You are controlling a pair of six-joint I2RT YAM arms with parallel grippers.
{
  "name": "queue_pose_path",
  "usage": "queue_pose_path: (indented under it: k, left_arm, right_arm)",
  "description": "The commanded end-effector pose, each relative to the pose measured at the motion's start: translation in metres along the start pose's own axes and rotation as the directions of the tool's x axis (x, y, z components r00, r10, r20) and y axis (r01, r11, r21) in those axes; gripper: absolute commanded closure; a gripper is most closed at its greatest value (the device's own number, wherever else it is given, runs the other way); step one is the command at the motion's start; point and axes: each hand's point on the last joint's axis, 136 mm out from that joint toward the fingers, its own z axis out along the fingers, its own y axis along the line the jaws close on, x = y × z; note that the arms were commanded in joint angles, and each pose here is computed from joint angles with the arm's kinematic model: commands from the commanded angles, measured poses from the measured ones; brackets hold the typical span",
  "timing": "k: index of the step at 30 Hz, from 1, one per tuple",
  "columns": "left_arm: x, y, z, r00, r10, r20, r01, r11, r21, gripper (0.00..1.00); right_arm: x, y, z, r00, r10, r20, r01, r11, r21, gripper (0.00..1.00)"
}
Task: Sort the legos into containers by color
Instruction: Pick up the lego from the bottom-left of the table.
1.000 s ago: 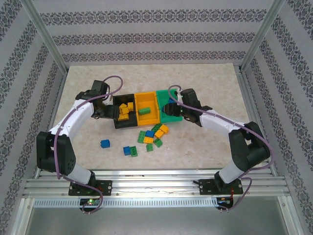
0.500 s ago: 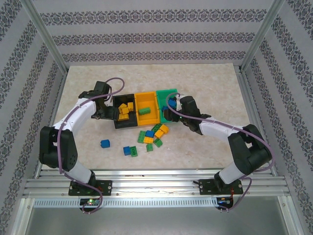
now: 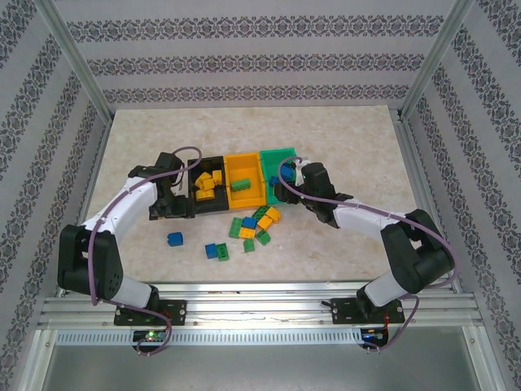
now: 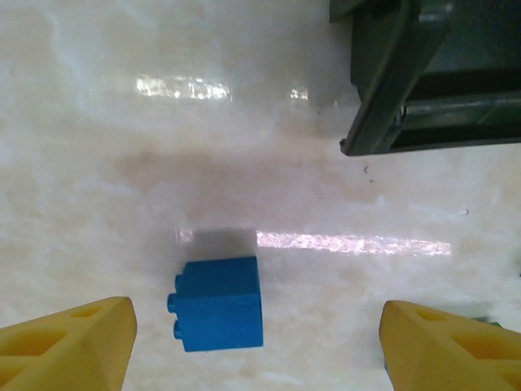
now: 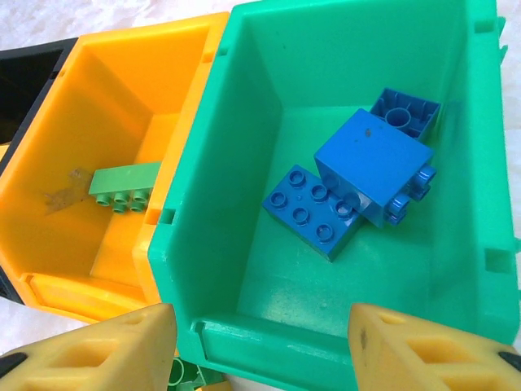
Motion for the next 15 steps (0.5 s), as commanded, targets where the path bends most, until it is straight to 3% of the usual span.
queue_pose_path:
  k: [1,9,15]
  left_arm:
    - [0.022,-0.002,-0.003,0.993,-0.088,-0.080,0.088,0.996,0.003,0.21]
    - [0.047,0.016,0.015,0.977,-0.126,-0.172,0.104,0.986,-0.129,0.21]
    - [0.049,0.015,0.033,0.973,-0.155,-0.171,0.133,0.982,-0.134,0.21]
  right_arm:
    - [-0.015,0.003,-0.010,0.997,-0.004,0.072,0.004,1.000,0.000,0.42]
    - [-0.017,0.003,-0.016,0.995,0.001,0.101,-0.001,1.000,-0.003,0.42]
    - [-0.018,0.003,-0.018,0.994,0.004,0.110,-0.003,1.000,-0.006,0.42]
